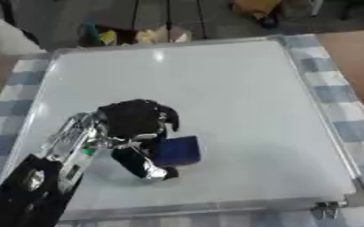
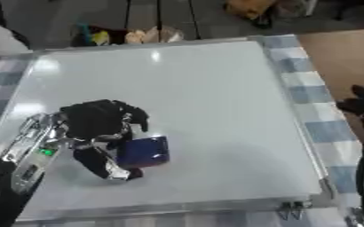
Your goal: Wipe the whiteboard clean with a brush.
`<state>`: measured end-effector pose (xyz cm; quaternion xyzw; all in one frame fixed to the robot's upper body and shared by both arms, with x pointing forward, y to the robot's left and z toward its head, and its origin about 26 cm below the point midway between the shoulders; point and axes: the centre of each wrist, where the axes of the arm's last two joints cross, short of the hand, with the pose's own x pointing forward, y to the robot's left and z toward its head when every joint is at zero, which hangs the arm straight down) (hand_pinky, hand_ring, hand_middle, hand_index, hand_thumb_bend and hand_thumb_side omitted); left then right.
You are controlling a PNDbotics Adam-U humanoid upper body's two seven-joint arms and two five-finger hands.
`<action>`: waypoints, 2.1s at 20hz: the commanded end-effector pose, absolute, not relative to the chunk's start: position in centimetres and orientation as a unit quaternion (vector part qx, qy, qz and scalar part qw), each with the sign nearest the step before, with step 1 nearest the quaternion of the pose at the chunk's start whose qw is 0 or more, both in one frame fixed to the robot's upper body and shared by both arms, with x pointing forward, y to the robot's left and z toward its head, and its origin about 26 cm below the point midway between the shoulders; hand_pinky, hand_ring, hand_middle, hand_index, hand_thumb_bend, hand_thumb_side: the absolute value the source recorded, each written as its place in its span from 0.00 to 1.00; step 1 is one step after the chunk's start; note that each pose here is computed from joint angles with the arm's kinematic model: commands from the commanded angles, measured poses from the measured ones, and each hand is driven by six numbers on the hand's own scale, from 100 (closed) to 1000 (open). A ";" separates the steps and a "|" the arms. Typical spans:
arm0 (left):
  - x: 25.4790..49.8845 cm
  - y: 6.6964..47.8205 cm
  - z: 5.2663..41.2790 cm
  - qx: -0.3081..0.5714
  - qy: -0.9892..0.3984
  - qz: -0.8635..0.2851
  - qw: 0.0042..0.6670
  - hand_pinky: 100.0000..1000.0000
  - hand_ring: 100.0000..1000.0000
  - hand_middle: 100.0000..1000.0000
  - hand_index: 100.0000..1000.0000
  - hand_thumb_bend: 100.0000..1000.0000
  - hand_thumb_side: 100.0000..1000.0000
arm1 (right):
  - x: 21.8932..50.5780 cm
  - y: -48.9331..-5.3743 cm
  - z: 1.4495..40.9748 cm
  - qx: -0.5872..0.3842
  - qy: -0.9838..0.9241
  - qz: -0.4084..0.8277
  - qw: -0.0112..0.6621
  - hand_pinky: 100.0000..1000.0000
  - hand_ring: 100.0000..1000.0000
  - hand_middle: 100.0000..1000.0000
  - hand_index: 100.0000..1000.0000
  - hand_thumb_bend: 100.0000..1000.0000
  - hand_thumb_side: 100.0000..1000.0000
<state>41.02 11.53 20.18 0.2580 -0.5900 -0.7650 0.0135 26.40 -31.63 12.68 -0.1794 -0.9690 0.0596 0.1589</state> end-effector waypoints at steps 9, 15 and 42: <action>41.7 11.7 20.5 0.246 -0.506 -0.826 -0.041 0.64 0.80 0.64 0.11 0.27 0.89 | 26.4 -31.7 13.6 -0.178 -0.971 0.062 0.145 0.68 0.85 0.63 0.80 0.00 0.81; 42.0 11.7 20.3 0.251 -0.519 -0.817 -0.028 0.63 0.78 0.61 0.11 0.14 0.86 | 26.4 -31.6 13.6 -0.177 -0.971 0.062 0.147 0.68 0.85 0.63 0.81 0.00 0.81; 42.1 11.3 21.3 0.275 -0.517 -0.809 -0.054 0.65 0.81 0.69 0.08 0.20 0.91 | 26.5 -31.7 13.8 -0.171 -0.971 0.064 0.153 0.68 0.85 0.62 0.81 0.00 0.80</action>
